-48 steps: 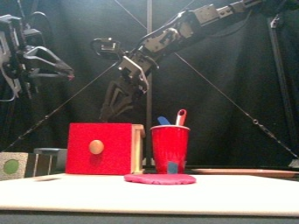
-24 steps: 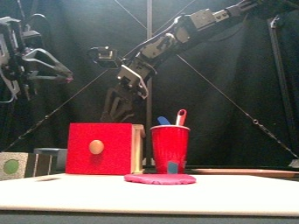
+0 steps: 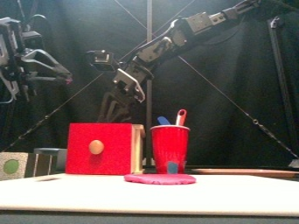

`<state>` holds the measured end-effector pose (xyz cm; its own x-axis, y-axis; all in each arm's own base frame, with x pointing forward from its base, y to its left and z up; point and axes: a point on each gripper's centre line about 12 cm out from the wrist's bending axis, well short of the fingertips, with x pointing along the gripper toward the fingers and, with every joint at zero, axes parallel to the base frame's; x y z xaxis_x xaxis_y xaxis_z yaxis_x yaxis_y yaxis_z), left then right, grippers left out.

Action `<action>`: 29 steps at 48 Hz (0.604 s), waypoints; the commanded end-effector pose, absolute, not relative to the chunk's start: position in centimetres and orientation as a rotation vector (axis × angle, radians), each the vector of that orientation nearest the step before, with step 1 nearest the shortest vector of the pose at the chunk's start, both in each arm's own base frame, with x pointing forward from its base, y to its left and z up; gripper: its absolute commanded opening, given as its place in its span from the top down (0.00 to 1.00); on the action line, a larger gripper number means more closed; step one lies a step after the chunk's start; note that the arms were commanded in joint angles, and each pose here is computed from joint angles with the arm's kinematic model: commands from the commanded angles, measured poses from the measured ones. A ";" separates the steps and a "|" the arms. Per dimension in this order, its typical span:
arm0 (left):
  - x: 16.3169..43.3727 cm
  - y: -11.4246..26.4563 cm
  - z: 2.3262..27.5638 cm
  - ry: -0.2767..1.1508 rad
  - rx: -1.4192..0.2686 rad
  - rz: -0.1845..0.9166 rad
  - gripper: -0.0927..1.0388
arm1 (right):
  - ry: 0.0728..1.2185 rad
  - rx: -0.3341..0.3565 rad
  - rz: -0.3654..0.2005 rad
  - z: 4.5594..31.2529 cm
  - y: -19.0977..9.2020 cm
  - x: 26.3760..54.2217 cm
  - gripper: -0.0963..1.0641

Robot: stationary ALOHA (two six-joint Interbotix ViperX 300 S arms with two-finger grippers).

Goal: Get the cutter from the drawer then cut the dough then place the extra dough in the bowl
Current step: Place the cutter on the board

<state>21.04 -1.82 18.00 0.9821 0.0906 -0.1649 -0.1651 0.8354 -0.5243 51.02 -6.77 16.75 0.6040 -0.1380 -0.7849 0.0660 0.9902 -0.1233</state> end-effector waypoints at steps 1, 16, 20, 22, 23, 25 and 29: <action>21.4 -1.9 18.5 0.119 -0.567 0.134 0.43 | 0.903 -0.077 -0.145 17.8 -8.1 51.0 0.23; 21.4 -1.9 18.5 0.118 -0.567 0.132 0.43 | 0.929 -0.081 -0.145 17.6 -8.0 50.8 0.25; 21.4 -1.9 18.5 0.120 -0.568 0.132 0.43 | 0.935 -0.084 -0.145 17.5 -8.0 50.7 0.29; 21.4 -1.9 18.5 0.120 -0.568 0.132 0.43 | 0.932 -0.081 -0.146 17.6 -8.0 50.7 0.30; 21.4 -1.9 18.5 0.119 -0.567 0.131 0.43 | 0.935 -0.084 -0.145 17.6 -8.0 50.7 0.31; 21.4 -1.9 18.5 0.119 -0.567 0.131 0.43 | 0.935 -0.084 -0.145 17.5 -8.1 50.7 0.33; 21.4 -1.9 18.6 0.117 -0.568 0.130 0.43 | 0.932 -0.082 -0.145 17.6 -8.0 50.7 0.35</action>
<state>21.04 -1.79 17.98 0.9818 0.0915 -0.1663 -0.1664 0.8359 -0.5230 50.60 -7.00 16.09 0.5599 -0.1445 -0.8159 0.0679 0.9894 -0.1286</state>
